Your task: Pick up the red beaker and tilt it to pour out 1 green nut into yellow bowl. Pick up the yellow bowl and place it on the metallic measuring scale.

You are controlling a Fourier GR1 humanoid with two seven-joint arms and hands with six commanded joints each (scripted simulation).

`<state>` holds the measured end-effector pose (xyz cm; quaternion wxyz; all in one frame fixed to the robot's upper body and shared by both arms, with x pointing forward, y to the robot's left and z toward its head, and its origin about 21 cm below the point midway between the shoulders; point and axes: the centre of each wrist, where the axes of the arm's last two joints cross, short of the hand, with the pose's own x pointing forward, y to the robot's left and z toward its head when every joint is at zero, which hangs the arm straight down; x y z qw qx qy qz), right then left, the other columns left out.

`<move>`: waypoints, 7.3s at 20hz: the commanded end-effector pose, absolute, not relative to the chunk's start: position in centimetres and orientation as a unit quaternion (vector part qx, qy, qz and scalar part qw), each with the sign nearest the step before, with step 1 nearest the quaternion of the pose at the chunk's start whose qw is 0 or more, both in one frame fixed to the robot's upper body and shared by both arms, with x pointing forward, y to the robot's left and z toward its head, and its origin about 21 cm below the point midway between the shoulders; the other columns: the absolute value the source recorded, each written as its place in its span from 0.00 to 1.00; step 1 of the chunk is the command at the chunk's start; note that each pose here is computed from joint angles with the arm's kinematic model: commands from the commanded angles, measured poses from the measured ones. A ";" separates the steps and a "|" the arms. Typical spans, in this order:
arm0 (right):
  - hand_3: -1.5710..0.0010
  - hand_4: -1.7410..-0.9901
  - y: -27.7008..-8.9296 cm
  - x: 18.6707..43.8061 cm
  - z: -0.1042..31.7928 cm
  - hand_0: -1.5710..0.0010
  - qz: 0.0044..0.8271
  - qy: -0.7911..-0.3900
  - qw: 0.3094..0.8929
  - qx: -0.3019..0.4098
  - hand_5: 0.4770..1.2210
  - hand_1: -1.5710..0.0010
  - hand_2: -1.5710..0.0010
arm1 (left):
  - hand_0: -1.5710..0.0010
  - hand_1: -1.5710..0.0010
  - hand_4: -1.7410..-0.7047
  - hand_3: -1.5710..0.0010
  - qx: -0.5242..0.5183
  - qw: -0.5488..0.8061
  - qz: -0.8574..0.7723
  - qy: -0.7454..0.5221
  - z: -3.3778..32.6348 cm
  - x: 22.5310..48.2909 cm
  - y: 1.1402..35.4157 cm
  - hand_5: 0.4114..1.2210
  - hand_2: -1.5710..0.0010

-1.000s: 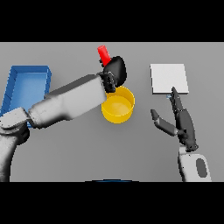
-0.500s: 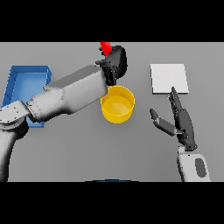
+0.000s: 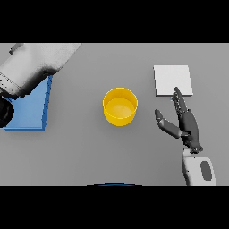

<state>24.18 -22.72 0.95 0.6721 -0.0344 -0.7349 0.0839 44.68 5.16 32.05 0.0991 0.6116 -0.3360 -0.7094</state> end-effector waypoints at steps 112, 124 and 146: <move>0.36 0.24 -13.1 34.8 4.3 0.32 0.774 -0.506 0.373 -0.070 0.88 0.39 0.40 | 1.00 1.00 0.92 1.00 0.323 0.775 -0.217 -0.498 12.4 36.0 33.4 0.40 1.00; 0.14 0.03 -13.9 35.3 8.7 0.02 0.764 -0.517 0.378 -0.081 0.99 0.03 0.03 | 1.00 1.00 0.92 1.00 0.325 0.769 -0.218 -0.505 12.3 36.3 33.5 0.39 1.00; 0.19 0.02 -22.5 39.9 13.0 0.00 0.717 -0.490 0.436 -0.236 1.00 0.00 0.00 | 1.00 1.00 0.91 1.00 0.322 0.771 -0.213 -0.507 13.1 36.3 34.0 0.42 1.00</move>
